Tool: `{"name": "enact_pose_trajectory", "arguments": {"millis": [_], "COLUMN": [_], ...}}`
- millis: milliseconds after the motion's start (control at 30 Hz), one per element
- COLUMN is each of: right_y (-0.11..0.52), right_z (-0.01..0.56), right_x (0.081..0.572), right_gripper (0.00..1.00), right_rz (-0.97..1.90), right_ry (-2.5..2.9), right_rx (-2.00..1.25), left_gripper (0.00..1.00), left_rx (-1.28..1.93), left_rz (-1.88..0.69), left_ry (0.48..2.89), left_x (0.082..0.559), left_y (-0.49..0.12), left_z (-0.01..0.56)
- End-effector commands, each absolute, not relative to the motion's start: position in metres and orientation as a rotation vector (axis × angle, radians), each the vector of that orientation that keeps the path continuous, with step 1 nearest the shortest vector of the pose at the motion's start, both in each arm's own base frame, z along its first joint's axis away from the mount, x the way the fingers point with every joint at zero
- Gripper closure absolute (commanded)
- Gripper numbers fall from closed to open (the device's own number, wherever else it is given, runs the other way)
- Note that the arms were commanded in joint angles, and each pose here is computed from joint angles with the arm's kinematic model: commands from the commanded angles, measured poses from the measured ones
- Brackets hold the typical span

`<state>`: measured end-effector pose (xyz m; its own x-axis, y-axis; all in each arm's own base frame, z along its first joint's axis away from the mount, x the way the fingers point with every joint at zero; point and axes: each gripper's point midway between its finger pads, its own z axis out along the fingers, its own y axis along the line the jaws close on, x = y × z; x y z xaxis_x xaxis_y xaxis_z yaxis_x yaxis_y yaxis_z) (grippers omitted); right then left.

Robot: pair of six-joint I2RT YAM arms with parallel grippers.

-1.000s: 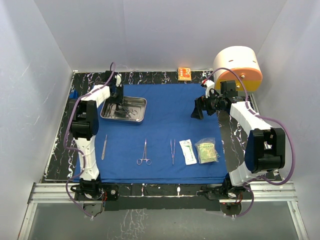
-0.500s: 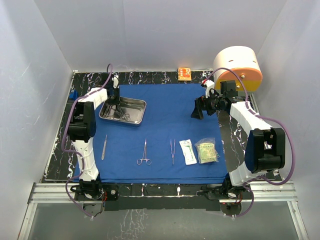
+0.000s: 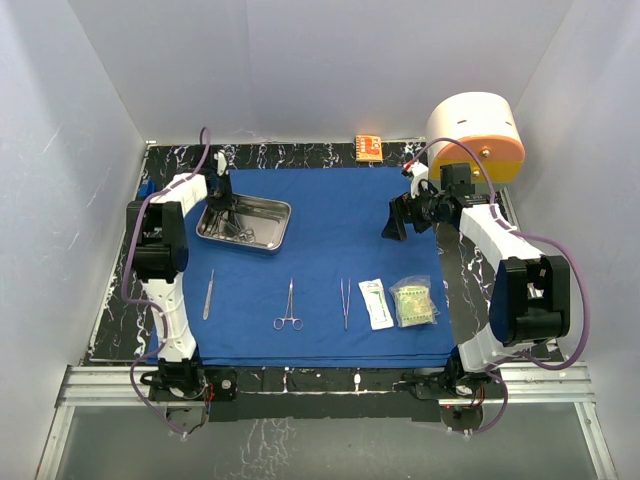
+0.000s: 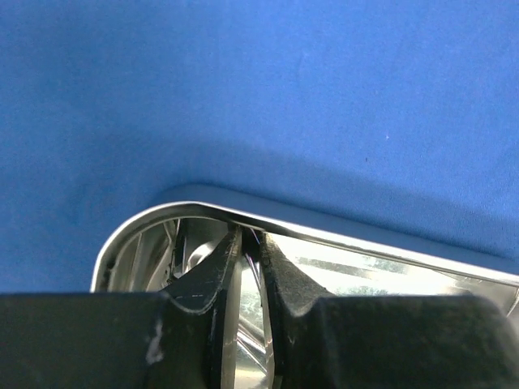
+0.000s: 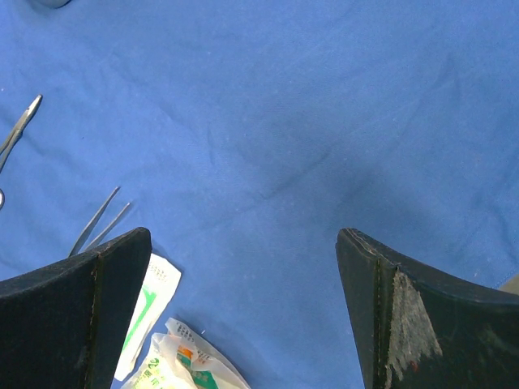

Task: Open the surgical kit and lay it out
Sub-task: Adjust the medical item in the container.

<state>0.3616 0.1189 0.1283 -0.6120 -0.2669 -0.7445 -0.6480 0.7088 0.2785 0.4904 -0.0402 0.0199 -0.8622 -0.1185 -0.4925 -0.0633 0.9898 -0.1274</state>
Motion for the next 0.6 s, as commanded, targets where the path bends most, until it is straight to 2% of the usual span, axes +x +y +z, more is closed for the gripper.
{"name": "enact_pose_trajectory", "arguments": {"millis": [0, 300, 567], "right_y": [0.12, 0.12, 0.12], "right_z": [0.144, 0.141, 0.138], "right_x": [0.371, 0.372, 0.372], "right_gripper": [0.02, 0.02, 0.02], "right_rz": [0.687, 0.694, 0.698], "right_ry": [2.144, 2.157, 2.162], "right_rx": [-0.699, -0.695, -0.695], "left_gripper": [1.0, 1.0, 1.0], "left_rx": [-0.252, -0.304, -0.357], "left_rz": [-0.152, -0.194, -0.175], "left_ry": [2.721, 2.612, 2.559], "left_x": [0.468, 0.494, 0.495], "left_y": [-0.025, -0.025, -0.021], "left_z": [0.001, 0.035, 0.054]}}
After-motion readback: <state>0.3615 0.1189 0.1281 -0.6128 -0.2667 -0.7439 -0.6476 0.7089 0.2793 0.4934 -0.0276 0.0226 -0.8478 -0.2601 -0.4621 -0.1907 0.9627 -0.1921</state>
